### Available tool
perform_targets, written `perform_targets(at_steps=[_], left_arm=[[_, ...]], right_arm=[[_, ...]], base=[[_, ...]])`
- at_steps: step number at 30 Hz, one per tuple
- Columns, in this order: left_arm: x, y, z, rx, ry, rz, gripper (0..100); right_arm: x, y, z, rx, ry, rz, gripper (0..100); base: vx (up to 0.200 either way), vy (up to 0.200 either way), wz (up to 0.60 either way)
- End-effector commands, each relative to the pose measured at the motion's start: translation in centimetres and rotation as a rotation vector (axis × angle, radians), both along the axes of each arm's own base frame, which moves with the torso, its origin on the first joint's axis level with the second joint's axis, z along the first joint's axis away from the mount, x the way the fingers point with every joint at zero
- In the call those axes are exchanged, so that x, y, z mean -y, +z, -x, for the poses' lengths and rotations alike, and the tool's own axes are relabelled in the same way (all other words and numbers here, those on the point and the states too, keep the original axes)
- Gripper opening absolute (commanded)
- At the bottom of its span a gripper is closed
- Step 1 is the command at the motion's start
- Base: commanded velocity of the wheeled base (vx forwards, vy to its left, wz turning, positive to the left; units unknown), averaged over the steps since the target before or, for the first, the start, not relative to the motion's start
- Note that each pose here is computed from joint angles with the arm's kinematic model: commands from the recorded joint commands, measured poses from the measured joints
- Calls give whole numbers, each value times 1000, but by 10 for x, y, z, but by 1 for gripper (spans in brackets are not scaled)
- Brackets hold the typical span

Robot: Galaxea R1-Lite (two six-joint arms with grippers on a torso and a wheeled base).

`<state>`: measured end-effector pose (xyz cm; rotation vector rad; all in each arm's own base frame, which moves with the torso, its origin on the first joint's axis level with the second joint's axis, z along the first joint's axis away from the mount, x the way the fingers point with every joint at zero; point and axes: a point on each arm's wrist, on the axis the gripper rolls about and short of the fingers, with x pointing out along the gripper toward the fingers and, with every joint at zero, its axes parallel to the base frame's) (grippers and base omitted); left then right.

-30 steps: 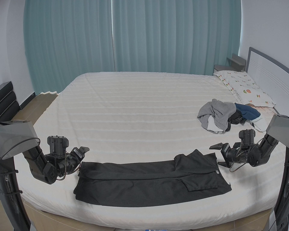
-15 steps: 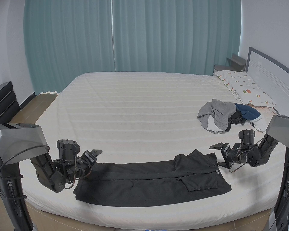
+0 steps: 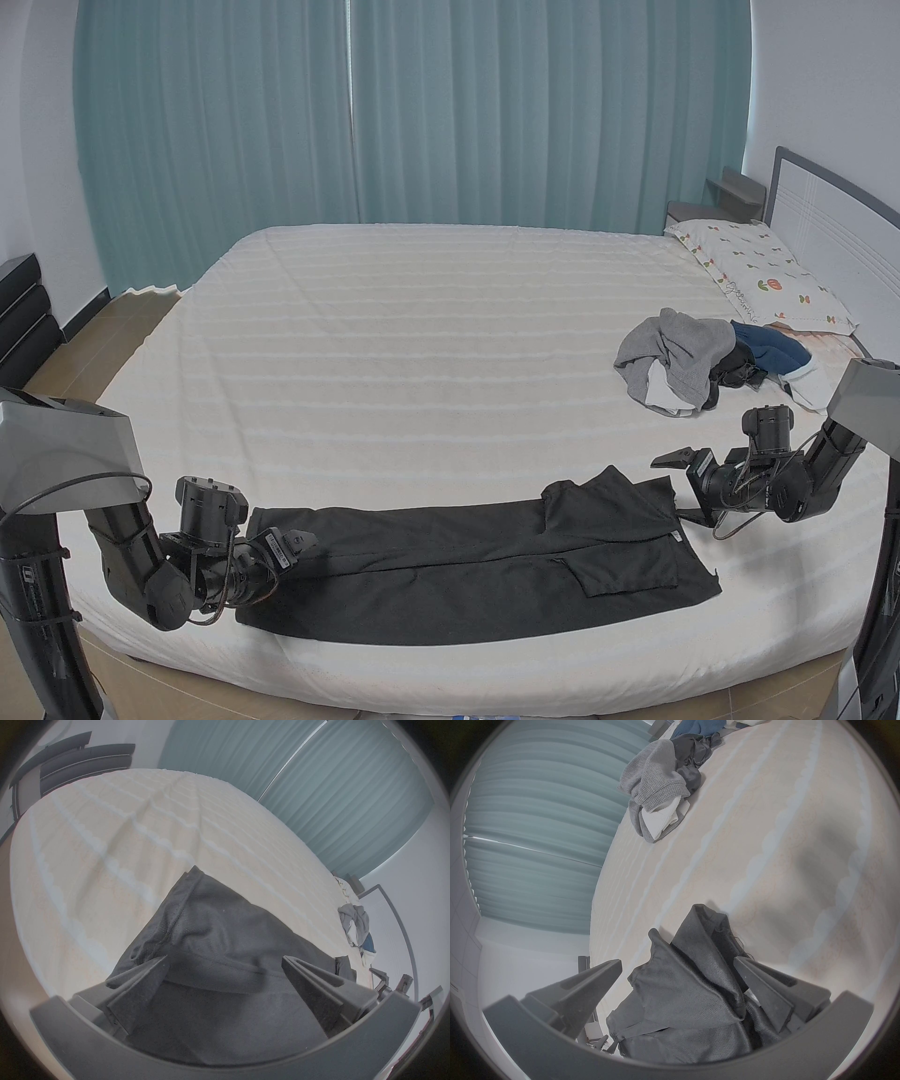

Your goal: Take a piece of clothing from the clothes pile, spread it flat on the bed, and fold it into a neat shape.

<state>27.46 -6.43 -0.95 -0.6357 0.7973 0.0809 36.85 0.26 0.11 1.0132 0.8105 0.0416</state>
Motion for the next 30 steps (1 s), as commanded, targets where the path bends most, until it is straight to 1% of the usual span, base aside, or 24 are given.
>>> perform_targets(at_steps=[1, 2, 3, 4, 7, 8, 10, 12, 14, 17, 19, 20, 21, 30], left_arm=[[-4, 6, -4, 13, 18, -4, 100], [-7, 12, -7, 36, 32, 3, 100], [-7, 12, -7, 36, 32, 3, 100], [-13, 23, -9, 71, 53, 17, 100], [-20, 35, -12, 117, 79, 37, 100], [-21, 36, -12, 120, 80, 37, 100], [-29, 43, -21, 154, 131, 67, 100], [-34, 44, -28, 167, 167, 94, 100], [-35, 43, -31, 167, 177, 102, 100], [-35, 21, -44, 124, 180, 100, 100], [-35, 12, -53, 114, 184, 101, 100], [-35, 12, -53, 114, 184, 101, 100], [-36, 2, -59, 99, 192, 99, 100], [-34, -16, -72, 84, 194, 89, 100]], right_arm=[[0, 0, 0, 0, 0, -1, 100], [0, 0, 0, 0, 0, -1, 100], [0, 0, 0, 0, 0, -1, 100], [0, 0, 0, 0, 0, -1, 100], [0, 0, 0, 0, 0, -1, 100], [0, 0, 0, 0, 0, -1, 100], [0, 0, 0, 0, 0, -1, 100], [0, 0, 0, 0, 0, -1, 100], [0, 0, 0, 0, 0, -1, 100], [0, 0, 0, -2, 0, -1, 100], [0, 0, 0, -2, -1, 0, 100], [0, 0, 0, -2, -1, 0, 100], [0, 0, 0, -2, -1, 0, 100], [0, 0, 0, 0, 0, -1, 100]], base=[[0, 0, 0], [0, 0, 0], [0, 0, 0], [0, 0, 0], [0, 0, 0], [0, 0, 0], [0, 0, 0], [0, 0, 0], [0, 0, 0], [0, 0, 0], [0, 0, 0], [0, 0, 0], [0, 0, 0], [0, 0, 0]])
